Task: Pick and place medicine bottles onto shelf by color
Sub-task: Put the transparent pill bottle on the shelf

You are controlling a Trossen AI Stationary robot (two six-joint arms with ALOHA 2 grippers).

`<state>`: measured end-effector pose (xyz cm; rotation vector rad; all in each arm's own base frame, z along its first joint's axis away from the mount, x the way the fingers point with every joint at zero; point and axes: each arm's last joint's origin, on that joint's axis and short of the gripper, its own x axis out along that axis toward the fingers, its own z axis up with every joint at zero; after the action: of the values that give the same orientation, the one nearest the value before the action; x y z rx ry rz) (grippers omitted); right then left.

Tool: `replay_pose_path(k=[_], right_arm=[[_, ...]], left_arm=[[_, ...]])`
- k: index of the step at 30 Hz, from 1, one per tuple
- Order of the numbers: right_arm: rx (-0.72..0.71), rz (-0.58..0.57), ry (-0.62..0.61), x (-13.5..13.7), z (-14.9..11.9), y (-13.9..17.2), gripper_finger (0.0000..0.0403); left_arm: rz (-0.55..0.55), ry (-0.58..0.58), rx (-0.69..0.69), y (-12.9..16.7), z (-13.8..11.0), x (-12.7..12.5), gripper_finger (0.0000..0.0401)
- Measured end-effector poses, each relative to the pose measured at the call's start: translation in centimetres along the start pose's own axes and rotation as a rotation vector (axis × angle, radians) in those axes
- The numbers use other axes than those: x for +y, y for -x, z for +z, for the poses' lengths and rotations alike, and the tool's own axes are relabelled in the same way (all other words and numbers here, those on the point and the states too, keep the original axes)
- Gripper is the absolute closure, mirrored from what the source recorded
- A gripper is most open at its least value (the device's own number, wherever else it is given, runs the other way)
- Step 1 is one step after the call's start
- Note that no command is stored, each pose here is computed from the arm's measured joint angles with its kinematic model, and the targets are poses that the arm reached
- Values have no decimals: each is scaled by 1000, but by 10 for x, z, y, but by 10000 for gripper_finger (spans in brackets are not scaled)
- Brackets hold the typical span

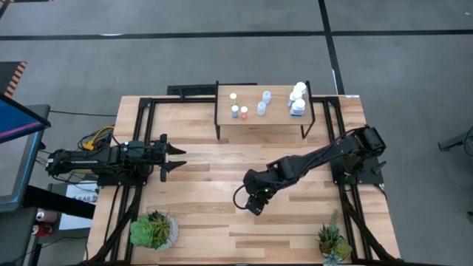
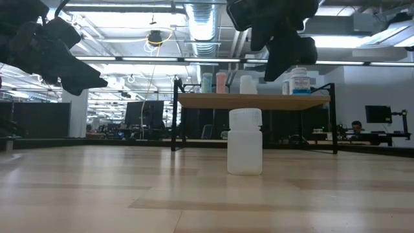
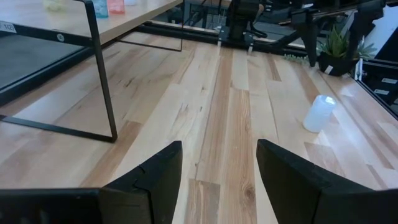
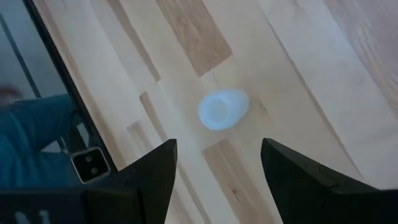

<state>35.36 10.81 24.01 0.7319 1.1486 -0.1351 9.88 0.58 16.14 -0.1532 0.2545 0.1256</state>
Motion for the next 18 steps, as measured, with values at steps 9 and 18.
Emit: replay_pose_path(k=[9, 18], right_arm=[[22, -21, 201, -4, 1, 0, 147], [39, -17, 413, 1, -7, -1, 147]], left_arm=[[0, 0, -1, 0, 0, 0, 206], [0, 0, -1, 0, 0, 0, 206]])
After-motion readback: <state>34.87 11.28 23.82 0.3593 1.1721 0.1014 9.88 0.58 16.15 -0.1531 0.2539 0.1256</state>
